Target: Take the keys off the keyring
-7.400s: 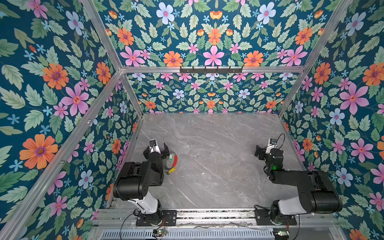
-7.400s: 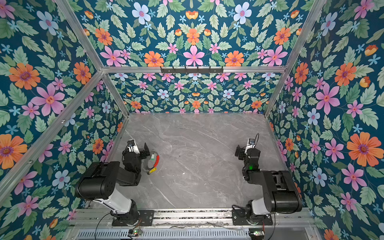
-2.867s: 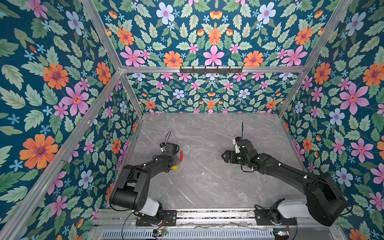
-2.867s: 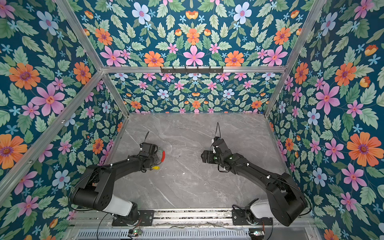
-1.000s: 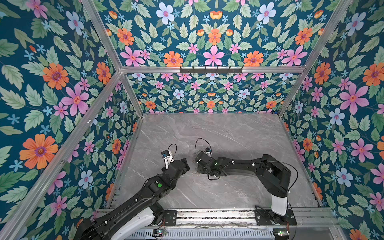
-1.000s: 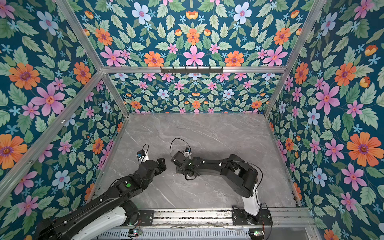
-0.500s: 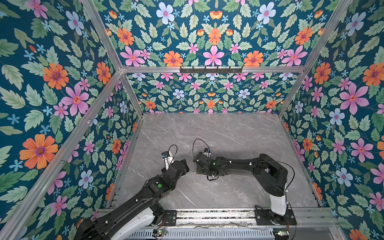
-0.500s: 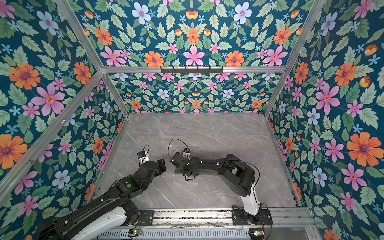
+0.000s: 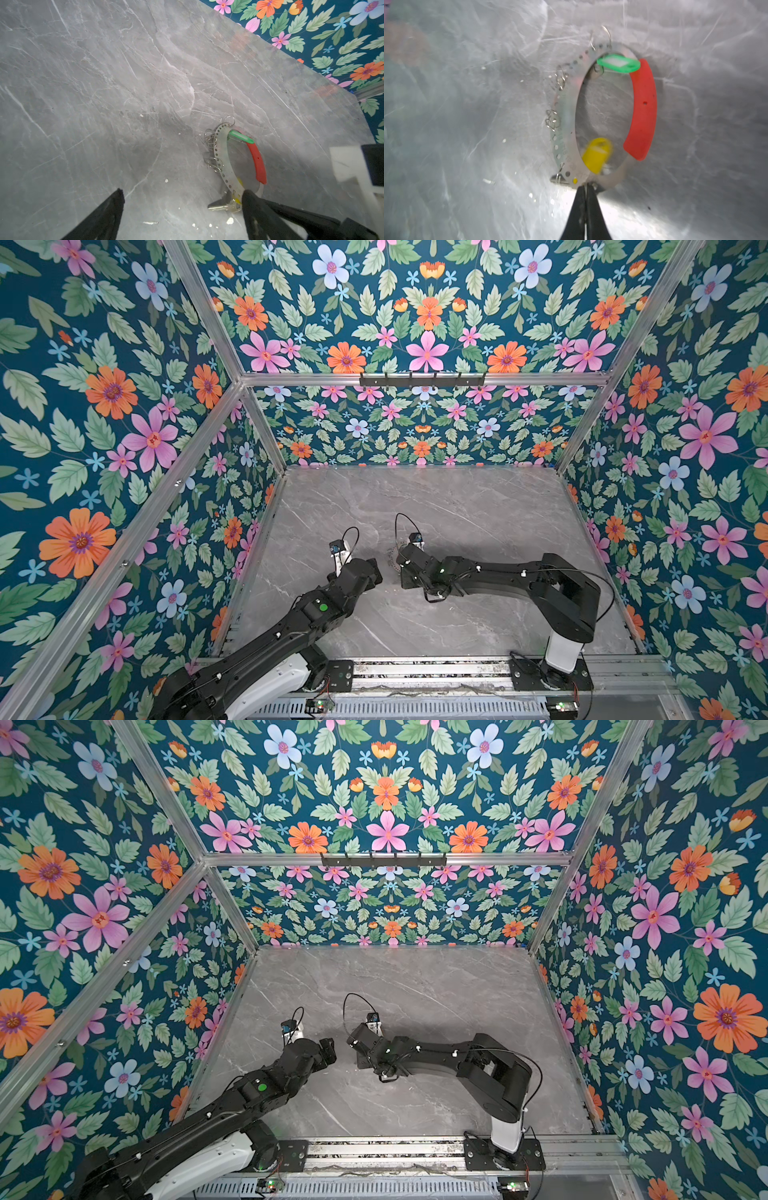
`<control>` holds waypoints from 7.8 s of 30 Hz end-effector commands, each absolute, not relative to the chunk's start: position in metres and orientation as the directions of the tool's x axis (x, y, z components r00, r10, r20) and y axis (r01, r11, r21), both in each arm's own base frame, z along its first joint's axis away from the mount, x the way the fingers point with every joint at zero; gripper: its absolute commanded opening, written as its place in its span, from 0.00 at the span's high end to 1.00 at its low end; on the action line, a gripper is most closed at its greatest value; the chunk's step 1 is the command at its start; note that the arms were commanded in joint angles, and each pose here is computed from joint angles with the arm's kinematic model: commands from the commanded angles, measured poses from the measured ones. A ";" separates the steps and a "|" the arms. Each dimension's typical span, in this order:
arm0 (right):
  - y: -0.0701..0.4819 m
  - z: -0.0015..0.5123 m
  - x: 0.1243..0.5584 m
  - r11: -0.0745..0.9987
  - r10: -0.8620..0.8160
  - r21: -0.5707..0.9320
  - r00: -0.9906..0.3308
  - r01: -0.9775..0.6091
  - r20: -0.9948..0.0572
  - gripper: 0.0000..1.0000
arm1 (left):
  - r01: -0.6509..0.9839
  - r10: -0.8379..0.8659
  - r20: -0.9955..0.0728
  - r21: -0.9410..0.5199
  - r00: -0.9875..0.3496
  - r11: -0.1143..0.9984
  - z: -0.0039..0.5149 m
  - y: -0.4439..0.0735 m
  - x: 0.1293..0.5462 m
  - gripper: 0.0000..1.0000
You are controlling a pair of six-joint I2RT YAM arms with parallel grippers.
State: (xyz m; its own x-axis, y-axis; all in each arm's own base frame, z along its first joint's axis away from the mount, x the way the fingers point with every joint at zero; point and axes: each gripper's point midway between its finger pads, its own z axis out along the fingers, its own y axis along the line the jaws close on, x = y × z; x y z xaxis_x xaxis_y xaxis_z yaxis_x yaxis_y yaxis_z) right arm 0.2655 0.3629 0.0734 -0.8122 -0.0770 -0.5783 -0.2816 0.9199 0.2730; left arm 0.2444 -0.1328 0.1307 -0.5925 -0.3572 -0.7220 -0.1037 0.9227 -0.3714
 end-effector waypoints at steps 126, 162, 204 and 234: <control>0.307 0.379 0.130 0.073 0.047 0.352 -0.349 -0.933 -0.936 1.00 | 0.928 -0.258 -0.893 -0.341 -0.369 -0.147 0.365 -0.281 0.108 0.81; 0.282 0.395 0.163 0.212 0.330 0.472 -0.392 -0.856 -0.859 0.38 | 0.926 -0.480 -0.802 -0.372 -0.355 -0.063 0.381 -0.260 0.131 1.00; 0.330 0.396 0.146 0.024 0.259 0.436 -0.416 -0.900 -0.872 0.93 | 0.925 -0.585 -0.732 -0.371 -0.349 -0.088 0.387 -0.249 0.132 1.00; 0.296 0.365 0.116 0.195 -0.278 0.335 -0.380 -0.922 -0.882 1.00 | 0.913 -0.133 -0.905 -0.408 -0.405 -0.002 0.359 -0.282 0.115 0.68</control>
